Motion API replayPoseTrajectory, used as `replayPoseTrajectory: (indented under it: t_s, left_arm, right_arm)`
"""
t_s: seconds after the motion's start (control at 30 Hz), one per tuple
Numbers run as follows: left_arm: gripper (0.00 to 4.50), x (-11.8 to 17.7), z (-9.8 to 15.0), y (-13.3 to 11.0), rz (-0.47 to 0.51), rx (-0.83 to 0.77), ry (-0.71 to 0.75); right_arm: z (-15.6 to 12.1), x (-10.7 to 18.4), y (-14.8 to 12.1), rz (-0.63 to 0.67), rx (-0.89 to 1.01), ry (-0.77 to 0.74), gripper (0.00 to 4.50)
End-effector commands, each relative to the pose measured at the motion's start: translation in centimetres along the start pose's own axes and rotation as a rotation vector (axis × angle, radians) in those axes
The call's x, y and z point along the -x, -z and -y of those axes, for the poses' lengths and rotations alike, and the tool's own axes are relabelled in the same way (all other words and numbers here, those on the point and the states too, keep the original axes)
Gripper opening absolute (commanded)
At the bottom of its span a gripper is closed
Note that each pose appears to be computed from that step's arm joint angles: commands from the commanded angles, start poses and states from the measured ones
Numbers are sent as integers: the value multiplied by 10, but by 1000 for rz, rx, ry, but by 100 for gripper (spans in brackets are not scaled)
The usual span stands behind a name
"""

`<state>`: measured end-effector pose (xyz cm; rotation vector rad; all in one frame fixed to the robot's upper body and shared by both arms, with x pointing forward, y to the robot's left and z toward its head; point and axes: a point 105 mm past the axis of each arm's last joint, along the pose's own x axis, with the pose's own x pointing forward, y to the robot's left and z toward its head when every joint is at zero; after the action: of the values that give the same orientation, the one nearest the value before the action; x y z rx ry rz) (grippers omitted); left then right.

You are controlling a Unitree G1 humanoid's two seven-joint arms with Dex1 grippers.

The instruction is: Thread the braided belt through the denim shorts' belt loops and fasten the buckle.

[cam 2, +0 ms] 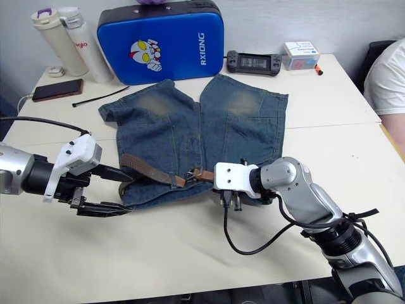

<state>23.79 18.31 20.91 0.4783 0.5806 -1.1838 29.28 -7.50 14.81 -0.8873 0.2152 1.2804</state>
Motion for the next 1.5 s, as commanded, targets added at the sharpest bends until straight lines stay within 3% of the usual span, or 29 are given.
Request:
replayPoseTrajectory:
  t_s: [0.03,0.1,0.17,0.5,0.63,0.8,1.0,1.2,1.5]
  left_arm:
    - [450,6,0,-3,-1,-11,-19]
    - [450,9,-3,-1,0,2,-43]
    - [393,11,-4,3,-4,22,-58]
    - [6,-6,-21,33,-13,55,-137]
    - [2,-24,-27,35,18,51,-150]
    - [2,-46,-31,41,41,86,-175]
    - [2,-49,-31,47,32,109,-184]
    - [2,-47,-32,48,32,117,-183]
    - [2,-49,-34,51,22,115,-185]
  right_arm:
    - [4,22,-17,56,-16,-8,262]
    - [-1,35,-25,95,-80,-71,365]
    - [-4,43,-33,134,-132,-106,450]
    - [18,44,-48,186,-97,8,450]
    - [27,29,-59,218,-75,37,450]
    - [29,-13,-64,206,91,91,450]
    - [25,-43,-62,196,304,156,450]
    - [24,-54,-53,180,433,185,450]
    - [17,-62,-40,155,483,160,450]
